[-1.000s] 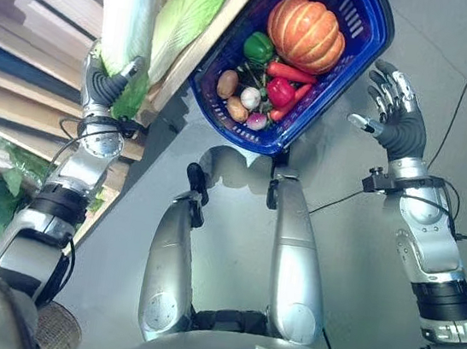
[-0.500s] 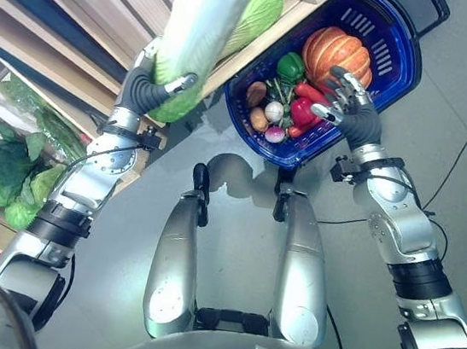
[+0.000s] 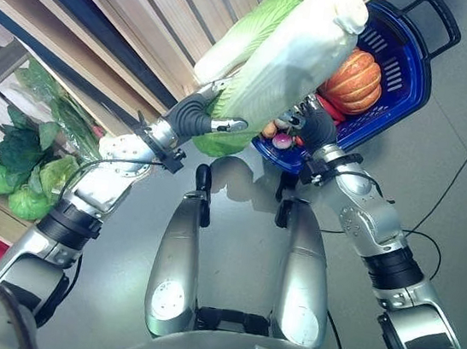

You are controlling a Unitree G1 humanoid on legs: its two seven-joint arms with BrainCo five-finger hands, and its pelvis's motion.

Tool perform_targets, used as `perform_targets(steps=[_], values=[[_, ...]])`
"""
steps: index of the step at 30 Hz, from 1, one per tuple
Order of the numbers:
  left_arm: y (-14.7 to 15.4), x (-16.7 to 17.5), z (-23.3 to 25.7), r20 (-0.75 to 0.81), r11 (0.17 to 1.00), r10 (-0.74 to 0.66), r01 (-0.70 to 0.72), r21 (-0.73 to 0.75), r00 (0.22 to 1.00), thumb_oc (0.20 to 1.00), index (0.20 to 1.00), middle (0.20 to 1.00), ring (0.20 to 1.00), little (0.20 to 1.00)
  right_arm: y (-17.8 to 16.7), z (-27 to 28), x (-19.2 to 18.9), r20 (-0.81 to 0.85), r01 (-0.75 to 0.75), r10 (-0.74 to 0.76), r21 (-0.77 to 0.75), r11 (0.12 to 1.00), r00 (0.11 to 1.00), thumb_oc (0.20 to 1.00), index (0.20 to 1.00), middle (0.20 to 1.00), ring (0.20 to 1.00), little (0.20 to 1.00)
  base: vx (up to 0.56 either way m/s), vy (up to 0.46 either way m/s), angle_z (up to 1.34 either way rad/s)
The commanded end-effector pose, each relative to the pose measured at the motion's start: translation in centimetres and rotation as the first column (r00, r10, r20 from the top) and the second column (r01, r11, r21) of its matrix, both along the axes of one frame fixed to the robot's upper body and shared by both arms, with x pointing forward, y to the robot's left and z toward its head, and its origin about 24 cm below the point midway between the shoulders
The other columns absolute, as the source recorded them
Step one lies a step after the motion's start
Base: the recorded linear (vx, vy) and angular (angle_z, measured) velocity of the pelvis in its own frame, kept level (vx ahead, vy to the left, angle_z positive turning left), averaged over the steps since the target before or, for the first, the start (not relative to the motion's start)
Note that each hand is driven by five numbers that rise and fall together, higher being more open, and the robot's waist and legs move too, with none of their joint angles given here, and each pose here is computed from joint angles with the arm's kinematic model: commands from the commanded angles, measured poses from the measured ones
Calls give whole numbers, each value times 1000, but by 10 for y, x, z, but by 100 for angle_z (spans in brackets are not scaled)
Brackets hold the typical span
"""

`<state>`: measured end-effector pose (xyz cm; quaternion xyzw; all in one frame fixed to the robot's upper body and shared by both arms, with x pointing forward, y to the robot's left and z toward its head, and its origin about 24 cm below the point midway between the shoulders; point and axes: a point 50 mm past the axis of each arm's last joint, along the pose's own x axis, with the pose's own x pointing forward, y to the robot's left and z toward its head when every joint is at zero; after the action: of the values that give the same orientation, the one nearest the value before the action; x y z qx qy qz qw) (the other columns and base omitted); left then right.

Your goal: Pick up fruits and vegetables into the basket

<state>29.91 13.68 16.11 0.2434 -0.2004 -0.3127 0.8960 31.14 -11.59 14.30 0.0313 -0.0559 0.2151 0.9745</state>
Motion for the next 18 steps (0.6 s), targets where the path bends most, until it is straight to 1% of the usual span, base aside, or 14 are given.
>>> perform_targets(steps=[1, 5, 9, 12, 13, 14, 15, 16, 18], values=[[-42, -32, 17, 25, 952, -303, 302, 43, 953, 200, 200, 200, 200, 200, 32, 31, -9, 134, -135, 129, 36, 990, 983, 1000, 1000, 1000, 1000, 1000, 0, 0, 0], [-46, -33, 4, -116, 940, -326, 335, 67, 938, 200, 200, 200, 200, 200, 37, 34, -12, 147, -160, 157, 14, 987, 977, 1000, 1000, 1000, 1000, 1000, 0, 0, 0], [-47, -35, -7, -192, 927, -330, 356, 118, 924, 200, 200, 200, 200, 200, 41, 38, -13, 163, -173, 171, 1, 985, 972, 1000, 1000, 1000, 1000, 1000, -5, 2, 2], [-49, -37, -17, -302, 908, -342, 395, 137, 890, 200, 200, 200, 200, 200, 44, 39, -14, 158, -184, 186, -24, 983, 970, 1000, 1000, 1000, 1000, 1000, 0, 0, 0], [-49, -37, -17, -302, 908, -342, 395, 137, 890, 200, 200, 200, 200, 200, 44, 39, -14, 158, -185, 186, -24, 983, 970, 1000, 1000, 1000, 1000, 1000, 0, 0, 0], [-50, -39, -24, -355, 895, -344, 418, 155, 869, 200, 200, 200, 200, 200, 48, 39, -16, 164, -216, 222, -51, 975, 961, 1000, 1000, 1000, 1000, 1000, 0, 0, 0], [-51, -40, -26, -375, 886, -347, 432, 169, 859, 200, 200, 200, 200, 200, 51, 40, -19, 166, -248, 256, -69, 966, 952, 1000, 1000, 1000, 1000, 1000, 0, 0, 0], [-52, -40, -27, -382, 882, -349, 438, 176, 856, 200, 200, 200, 200, 200, 54, 40, -20, 162, -270, 280, -79, 960, 946, 1000, 1000, 1000, 1000, 1000, 0, 0, 0], [-54, -41, -28, -368, 870, -344, 441, 221, 864, 200, 200, 200, 200, 200, 63, 40, -28, 141, -374, 385, -102, 922, 912, 1000, 1000, 1000, 1000, 1000, 0, 0, 0]])
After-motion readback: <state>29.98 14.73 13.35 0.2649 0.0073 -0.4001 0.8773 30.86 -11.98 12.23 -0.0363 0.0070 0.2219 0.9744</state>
